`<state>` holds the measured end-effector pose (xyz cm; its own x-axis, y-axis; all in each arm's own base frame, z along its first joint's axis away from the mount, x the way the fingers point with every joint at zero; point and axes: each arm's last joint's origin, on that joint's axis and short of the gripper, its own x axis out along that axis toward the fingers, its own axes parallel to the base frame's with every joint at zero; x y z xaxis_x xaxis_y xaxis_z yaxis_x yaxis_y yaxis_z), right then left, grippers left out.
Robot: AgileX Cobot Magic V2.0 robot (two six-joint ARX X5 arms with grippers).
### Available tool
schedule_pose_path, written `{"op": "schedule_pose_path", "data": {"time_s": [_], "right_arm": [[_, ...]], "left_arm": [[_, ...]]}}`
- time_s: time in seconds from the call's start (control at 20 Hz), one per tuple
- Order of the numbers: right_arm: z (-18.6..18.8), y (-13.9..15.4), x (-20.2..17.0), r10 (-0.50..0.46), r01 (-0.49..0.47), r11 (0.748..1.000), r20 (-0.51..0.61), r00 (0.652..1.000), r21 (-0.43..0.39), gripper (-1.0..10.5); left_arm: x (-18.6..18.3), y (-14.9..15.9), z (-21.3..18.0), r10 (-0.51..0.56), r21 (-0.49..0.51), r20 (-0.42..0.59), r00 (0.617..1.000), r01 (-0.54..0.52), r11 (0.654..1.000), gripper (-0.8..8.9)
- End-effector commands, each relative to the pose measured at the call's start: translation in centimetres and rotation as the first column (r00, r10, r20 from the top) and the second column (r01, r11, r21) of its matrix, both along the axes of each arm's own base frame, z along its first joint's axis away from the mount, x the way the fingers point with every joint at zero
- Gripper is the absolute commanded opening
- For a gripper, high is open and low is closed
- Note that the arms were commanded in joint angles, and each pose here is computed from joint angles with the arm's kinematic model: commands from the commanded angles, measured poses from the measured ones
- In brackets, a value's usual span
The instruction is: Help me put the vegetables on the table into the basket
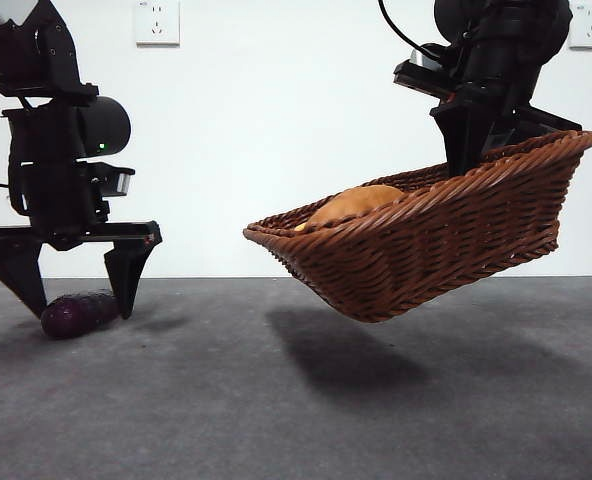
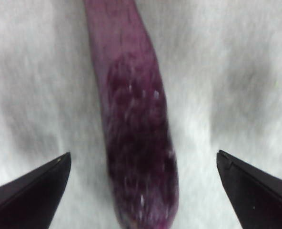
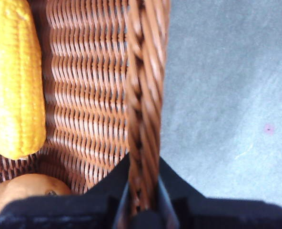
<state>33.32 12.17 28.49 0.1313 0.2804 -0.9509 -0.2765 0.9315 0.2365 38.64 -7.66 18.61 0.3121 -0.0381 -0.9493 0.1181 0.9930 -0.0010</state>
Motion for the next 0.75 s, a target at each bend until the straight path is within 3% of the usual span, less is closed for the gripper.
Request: {"op": "schedule_pose_path", "data": {"time_s": [0.05,0.1,0.35,0.5,0.65,0.7,0.75], "right_arm": [[-0.2,0.1,0.1,-0.004,0.004,1.0,-0.007,1.0,0.01,-0.2],[-0.2,0.1,0.1,-0.004,0.004,1.0,-0.006,1.0,0.01,-0.2],[-0.2,0.1,0.1,-0.005,0.005,1.0,-0.008,1.0,0.01,-0.2],[-0.2,0.1,0.1,-0.005,0.005,1.0,-0.008,1.0,0.01,-0.2],[-0.2,0.1,0.1,-0.005,0.005,1.0,-0.006,1.0,0.01,-0.2],[-0.2,0.1,0.1,-0.006,0.006,1.0,-0.006,1.0,0.01,-0.2],[-0.2,0.1,0.1,-0.006,0.006,1.0,-0.005,1.0,0.01,-0.2]], "left_arm": [[0.0,0.0,-0.5,-0.008,0.007,-0.008,1.0,0.008,1.0,1.27],[0.0,0.0,-0.5,-0.01,0.007,-0.007,1.0,0.01,1.0,-0.11],[-0.1,0.0,-0.4,-0.028,0.01,-0.012,1.0,0.028,1.0,-0.09],[-0.8,-0.2,1.8,-0.064,-0.105,0.012,0.998,0.064,0.992,-0.09],[-3.3,-1.0,7.3,-0.101,-0.248,0.12,0.988,0.129,0.96,-0.09],[-4.6,-1.6,9.3,-0.116,-0.305,0.16,0.98,0.161,0.939,-0.09],[-5.8,-2.5,11.1,-0.169,-0.383,0.202,0.965,0.237,0.893,-0.09]]}}
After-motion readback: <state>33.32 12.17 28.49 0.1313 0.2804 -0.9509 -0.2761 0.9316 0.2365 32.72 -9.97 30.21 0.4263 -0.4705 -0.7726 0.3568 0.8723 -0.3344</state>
